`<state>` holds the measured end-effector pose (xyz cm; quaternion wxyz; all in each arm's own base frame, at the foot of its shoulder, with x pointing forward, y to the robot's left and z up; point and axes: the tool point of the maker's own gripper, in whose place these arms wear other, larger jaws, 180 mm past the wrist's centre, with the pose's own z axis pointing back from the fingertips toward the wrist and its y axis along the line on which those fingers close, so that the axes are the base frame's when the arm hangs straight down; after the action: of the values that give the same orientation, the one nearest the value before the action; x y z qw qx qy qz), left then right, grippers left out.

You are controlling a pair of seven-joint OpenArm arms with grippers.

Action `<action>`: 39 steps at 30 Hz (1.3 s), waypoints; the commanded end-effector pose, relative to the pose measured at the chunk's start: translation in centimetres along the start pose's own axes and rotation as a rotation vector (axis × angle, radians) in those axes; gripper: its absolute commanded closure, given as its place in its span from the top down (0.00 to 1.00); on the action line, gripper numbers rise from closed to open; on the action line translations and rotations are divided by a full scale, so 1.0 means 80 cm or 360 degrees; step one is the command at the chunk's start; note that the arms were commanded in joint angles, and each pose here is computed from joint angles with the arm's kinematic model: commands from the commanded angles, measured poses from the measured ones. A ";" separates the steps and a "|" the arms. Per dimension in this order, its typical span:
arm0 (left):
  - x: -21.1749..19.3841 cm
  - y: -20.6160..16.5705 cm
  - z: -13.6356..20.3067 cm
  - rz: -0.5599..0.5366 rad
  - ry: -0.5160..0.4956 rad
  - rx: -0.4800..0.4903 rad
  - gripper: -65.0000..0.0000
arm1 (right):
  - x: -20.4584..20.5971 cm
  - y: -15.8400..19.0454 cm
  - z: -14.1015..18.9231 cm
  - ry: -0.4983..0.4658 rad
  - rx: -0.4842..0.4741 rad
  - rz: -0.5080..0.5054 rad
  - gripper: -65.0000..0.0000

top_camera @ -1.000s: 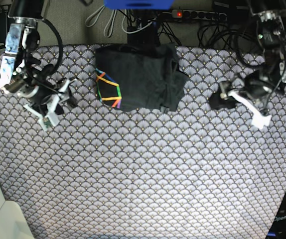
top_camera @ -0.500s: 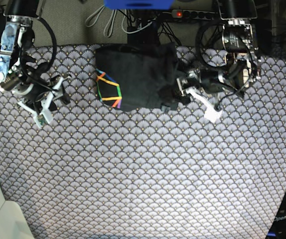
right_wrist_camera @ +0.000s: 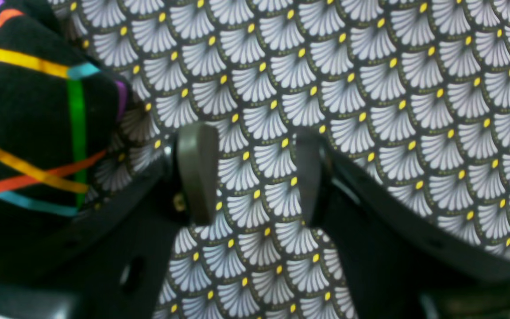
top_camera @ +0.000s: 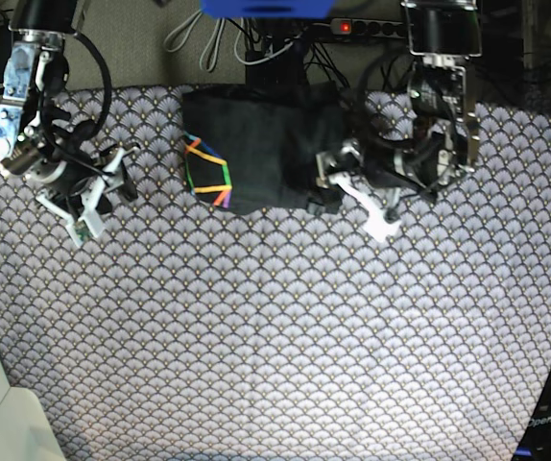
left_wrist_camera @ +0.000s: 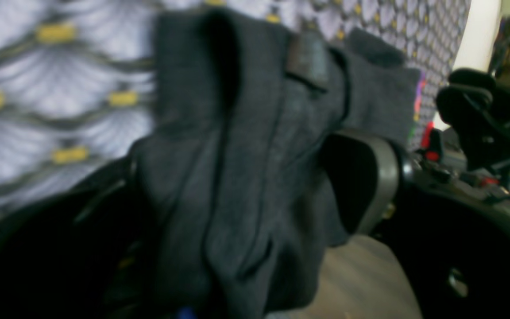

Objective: Fold the T-shirt properly
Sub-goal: 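Grasp the folded bundle's edge with the left gripper, then flip the bundle over with the left gripper, turning it onto its other face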

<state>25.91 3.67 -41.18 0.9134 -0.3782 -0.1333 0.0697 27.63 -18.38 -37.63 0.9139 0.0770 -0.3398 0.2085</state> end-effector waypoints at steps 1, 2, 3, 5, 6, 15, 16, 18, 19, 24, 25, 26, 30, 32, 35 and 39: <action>0.000 -0.003 0.002 -0.0011 0.0018 -0.0002 0.81 | 0.017 -0.006 0.005 -0.0070 -0.0015 0.0028 0.46; -0.002 -0.008 -0.002 -0.0015 0.0027 -0.0016 0.81 | 0.017 -0.006 0.005 -0.0070 -0.0015 0.0028 0.46; -0.004 -0.013 -0.005 -0.0017 0.0035 -0.0030 0.81 | 0.017 -0.006 0.005 -0.0070 -0.0015 0.0028 0.46; -0.006 -0.018 -0.009 -0.0019 0.0042 -0.0046 0.81 | 0.018 -0.006 0.005 -0.0072 -0.0016 0.0028 0.46; -0.007 -0.019 -0.009 -0.0018 0.0042 -0.0048 0.81 | 0.017 -0.006 0.005 -0.0070 -0.0015 0.0028 0.46; -0.014 -0.015 -0.014 0.0009 0.0072 -0.0055 0.80 | 0.020 -0.006 0.005 -0.0078 -0.0016 0.0029 0.46; -0.017 -0.011 -0.017 0.0027 0.0089 -0.0053 0.77 | 0.020 -0.006 0.005 -0.0078 -0.0016 0.0029 0.46; -0.024 -0.004 -0.023 0.0066 0.0127 -0.0045 0.62 | 0.020 -0.006 0.005 -0.0078 -0.0016 0.0029 0.46; -0.023 -0.002 -0.024 0.0075 0.0134 -0.0044 0.51 | 0.021 -0.007 0.005 -0.0080 -0.0016 0.0029 0.46; -0.023 0.004 -0.031 0.0113 0.0165 -0.0040 0.28 | 0.021 -0.007 0.005 -0.0080 -0.0016 0.0029 0.46; -0.021 0.005 -0.032 0.0109 0.0165 -0.0034 0.29 | 0.021 -0.007 0.005 -0.0080 -0.0016 0.0029 0.46; -0.020 0.005 -0.031 0.0103 0.0165 -0.0028 0.28 | 0.021 -0.007 0.005 -0.0080 -0.0016 0.0029 0.46; -0.020 0.002 -0.032 0.0082 0.0170 -0.0027 0.15 | 0.021 -0.007 0.005 -0.0080 -0.0016 0.0029 0.46; -0.016 -0.001 -0.031 0.0070 0.0162 -0.0030 0.00 | 0.021 -0.007 0.005 -0.0080 -0.0016 0.0029 0.46; 0.000 -0.008 -0.029 0.0040 0.0130 -0.0039 0.01 | 0.021 -0.007 0.005 -0.0080 -0.0016 0.0029 0.46; 0.027 -0.028 -0.030 -0.0055 0.0100 -0.0056 0.01 | 0.021 -0.007 0.006 -0.0080 -0.0018 0.0028 0.46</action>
<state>27.24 1.38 -42.27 0.9190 -0.3818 -0.0881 0.0435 27.84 -18.31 -37.48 0.9128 0.0772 -0.3425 0.2087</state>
